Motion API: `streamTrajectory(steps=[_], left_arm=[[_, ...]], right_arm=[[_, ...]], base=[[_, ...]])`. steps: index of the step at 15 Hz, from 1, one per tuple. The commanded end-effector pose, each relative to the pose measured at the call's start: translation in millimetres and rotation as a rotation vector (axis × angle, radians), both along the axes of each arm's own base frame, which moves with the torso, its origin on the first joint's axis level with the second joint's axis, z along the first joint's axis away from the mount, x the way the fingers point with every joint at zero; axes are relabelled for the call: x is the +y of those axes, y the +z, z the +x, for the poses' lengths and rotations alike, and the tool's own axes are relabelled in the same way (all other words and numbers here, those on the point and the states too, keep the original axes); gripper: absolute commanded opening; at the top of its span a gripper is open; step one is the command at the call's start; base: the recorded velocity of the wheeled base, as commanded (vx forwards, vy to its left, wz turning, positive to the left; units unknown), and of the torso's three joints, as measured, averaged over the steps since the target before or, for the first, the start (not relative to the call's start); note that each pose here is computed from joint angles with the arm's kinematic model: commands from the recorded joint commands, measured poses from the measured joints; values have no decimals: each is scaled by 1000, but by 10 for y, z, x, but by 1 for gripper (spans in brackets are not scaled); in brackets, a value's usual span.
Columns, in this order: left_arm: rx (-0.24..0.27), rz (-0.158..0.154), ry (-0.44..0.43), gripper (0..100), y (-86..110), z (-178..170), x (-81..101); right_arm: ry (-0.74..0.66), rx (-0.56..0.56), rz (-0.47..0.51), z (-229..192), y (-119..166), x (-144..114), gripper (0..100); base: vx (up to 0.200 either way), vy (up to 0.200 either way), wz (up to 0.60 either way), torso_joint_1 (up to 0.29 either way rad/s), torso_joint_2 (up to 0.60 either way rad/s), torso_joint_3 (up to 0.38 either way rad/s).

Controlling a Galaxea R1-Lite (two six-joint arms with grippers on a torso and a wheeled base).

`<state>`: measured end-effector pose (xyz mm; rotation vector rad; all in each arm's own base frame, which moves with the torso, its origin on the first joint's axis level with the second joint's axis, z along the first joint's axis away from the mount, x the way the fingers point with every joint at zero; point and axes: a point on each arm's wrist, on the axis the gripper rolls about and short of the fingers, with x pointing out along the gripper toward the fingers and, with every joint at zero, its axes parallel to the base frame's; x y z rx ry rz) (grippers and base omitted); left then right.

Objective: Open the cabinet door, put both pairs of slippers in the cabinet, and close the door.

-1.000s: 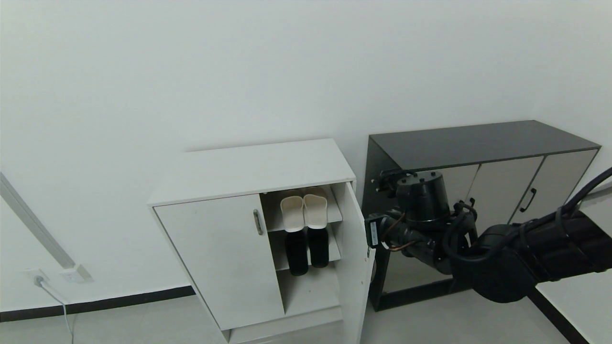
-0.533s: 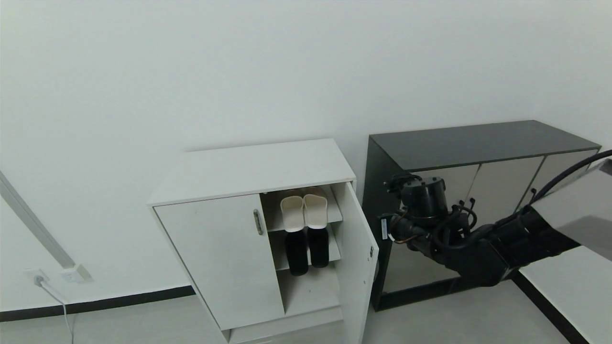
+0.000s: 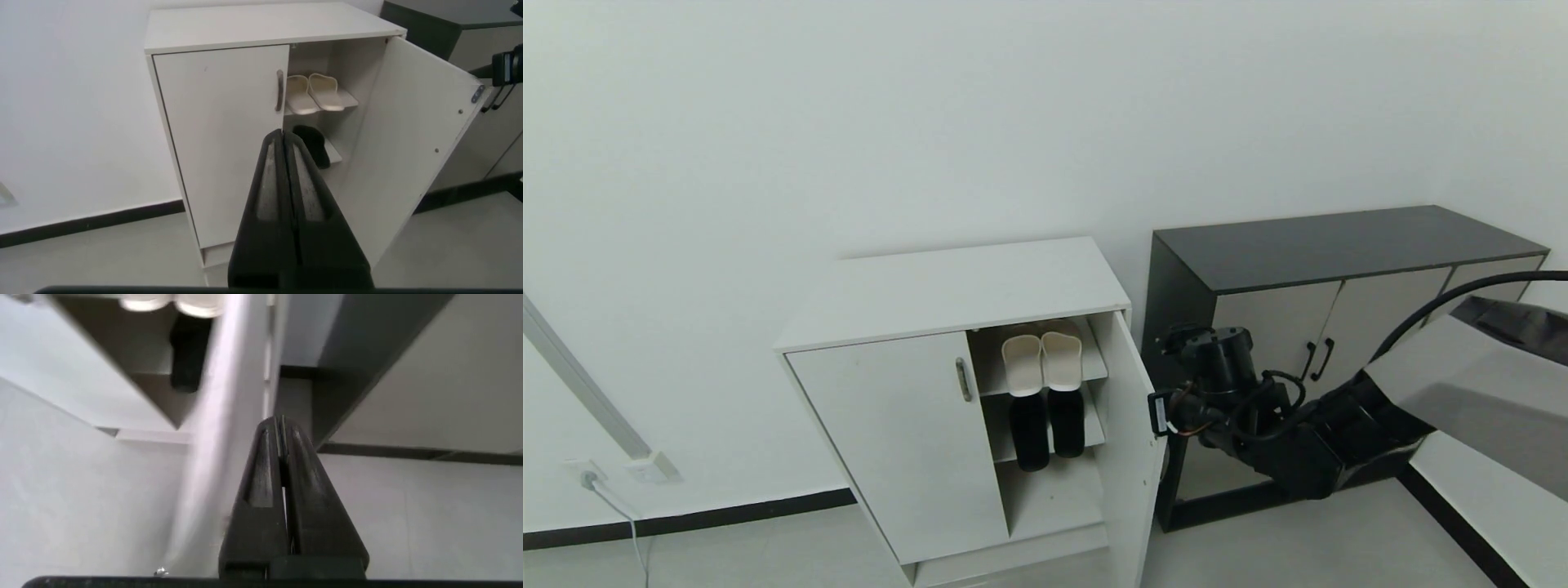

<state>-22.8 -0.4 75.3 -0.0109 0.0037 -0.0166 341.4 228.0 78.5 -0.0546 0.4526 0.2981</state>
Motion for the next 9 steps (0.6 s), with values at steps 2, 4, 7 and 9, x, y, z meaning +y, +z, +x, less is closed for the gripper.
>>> streamTrajectory(steps=[2, 4, 7, 9], left_arm=[[1, 0, 0, 0, -1, 1, 0], [1, -1, 0, 0, -1, 1, 0], [-1, -1, 1, 0, -1, 0, 0], [-2, -1, 1, 0, 3, -1, 0]], right_arm=[[89, -21, 26, -241, 159, 235, 0], [121, -39, 41, -351, 256, 312, 0], [128, -72, 61, -423, 437, 273, 0], [127, -86, 70, -459, 522, 226, 0]], base=[[0, 0, 0, 0, 0, 0], [0, 0, 0, 0, 0, 0], [0, 0, 0, 0, 0, 0], [0, 0, 0, 0, 0, 0]])
